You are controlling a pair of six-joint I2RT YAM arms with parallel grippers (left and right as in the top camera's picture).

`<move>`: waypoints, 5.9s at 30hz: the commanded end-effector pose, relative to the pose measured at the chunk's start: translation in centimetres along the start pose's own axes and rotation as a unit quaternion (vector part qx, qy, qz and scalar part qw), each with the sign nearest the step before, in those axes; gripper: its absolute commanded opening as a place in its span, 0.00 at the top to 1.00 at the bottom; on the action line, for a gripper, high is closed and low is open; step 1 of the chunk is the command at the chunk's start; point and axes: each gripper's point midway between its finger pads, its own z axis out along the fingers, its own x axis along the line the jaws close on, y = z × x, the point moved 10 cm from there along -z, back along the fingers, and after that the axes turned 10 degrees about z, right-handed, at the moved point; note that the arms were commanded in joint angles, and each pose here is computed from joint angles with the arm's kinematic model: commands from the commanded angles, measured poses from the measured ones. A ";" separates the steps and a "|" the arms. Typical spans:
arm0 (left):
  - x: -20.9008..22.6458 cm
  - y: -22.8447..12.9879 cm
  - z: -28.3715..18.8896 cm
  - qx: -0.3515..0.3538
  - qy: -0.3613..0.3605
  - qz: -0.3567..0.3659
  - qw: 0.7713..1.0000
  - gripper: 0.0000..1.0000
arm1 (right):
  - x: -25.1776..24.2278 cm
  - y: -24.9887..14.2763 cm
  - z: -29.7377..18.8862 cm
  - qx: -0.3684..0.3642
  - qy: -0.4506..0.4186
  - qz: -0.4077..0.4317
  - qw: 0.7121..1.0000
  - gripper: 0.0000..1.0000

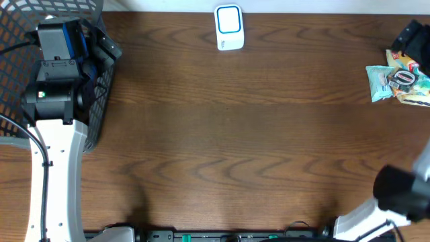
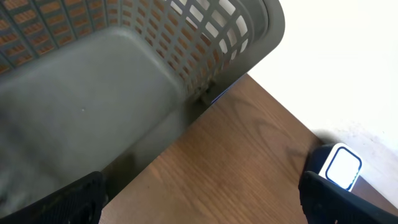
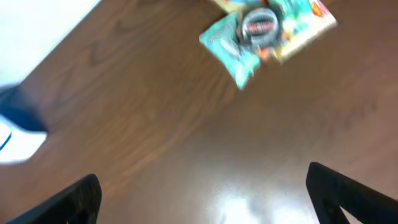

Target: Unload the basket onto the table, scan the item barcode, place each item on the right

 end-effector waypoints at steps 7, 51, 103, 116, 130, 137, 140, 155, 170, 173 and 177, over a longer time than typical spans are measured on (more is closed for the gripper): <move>0.2 0.1 -0.2 -0.003 0.002 -0.008 1.000 0.02 | 1.3 -6.9 -7.4 -0.003 0.023 -0.092 0.996 0.01; 0.2 0.1 -0.2 -0.003 0.002 -0.007 1.000 0.02 | -3.4 -18.0 -3.6 0.122 -0.050 -0.174 0.976 0.01; 0.2 0.1 -0.2 -0.003 0.002 -0.008 1.000 0.02 | -8.7 -24.7 6.2 -0.187 0.212 -0.209 0.936 0.01; 0.2 0.1 -0.2 -0.003 0.002 -0.008 1.000 0.02 | -9.6 -25.8 8.0 -0.277 0.266 -0.204 0.900 0.01; 0.2 0.1 -0.2 -0.003 0.002 -0.008 1.000 0.02 | -10.0 -26.7 8.3 -0.337 0.304 -0.241 0.858 0.01; 0.2 0.1 -0.2 -0.003 0.002 -0.007 1.000 0.02 | -10.0 -26.6 8.2 -0.362 0.311 -0.235 0.847 0.01; 0.2 0.1 -0.2 -0.003 0.002 -0.008 1.000 0.02 | -10.0 -26.6 8.4 -0.371 0.317 -0.233 0.841 0.01; 0.2 0.1 -0.2 -0.003 0.002 -0.008 1.000 0.02 | -10.7 -27.6 10.0 -0.414 0.340 -0.225 0.814 0.01; 0.2 0.1 -0.2 -0.003 0.002 -0.008 1.000 0.02 | -11.2 -28.1 11.4 -0.392 0.295 -0.239 0.838 0.01; 0.2 0.1 -0.2 -0.003 0.002 -0.008 1.000 0.02 | -11.2 -28.1 11.4 -0.392 0.295 -0.240 0.838 0.01; 0.2 0.1 -0.2 -0.003 0.002 -0.008 1.000 0.02 | -11.2 -28.1 11.4 -0.395 0.291 -0.250 0.835 0.01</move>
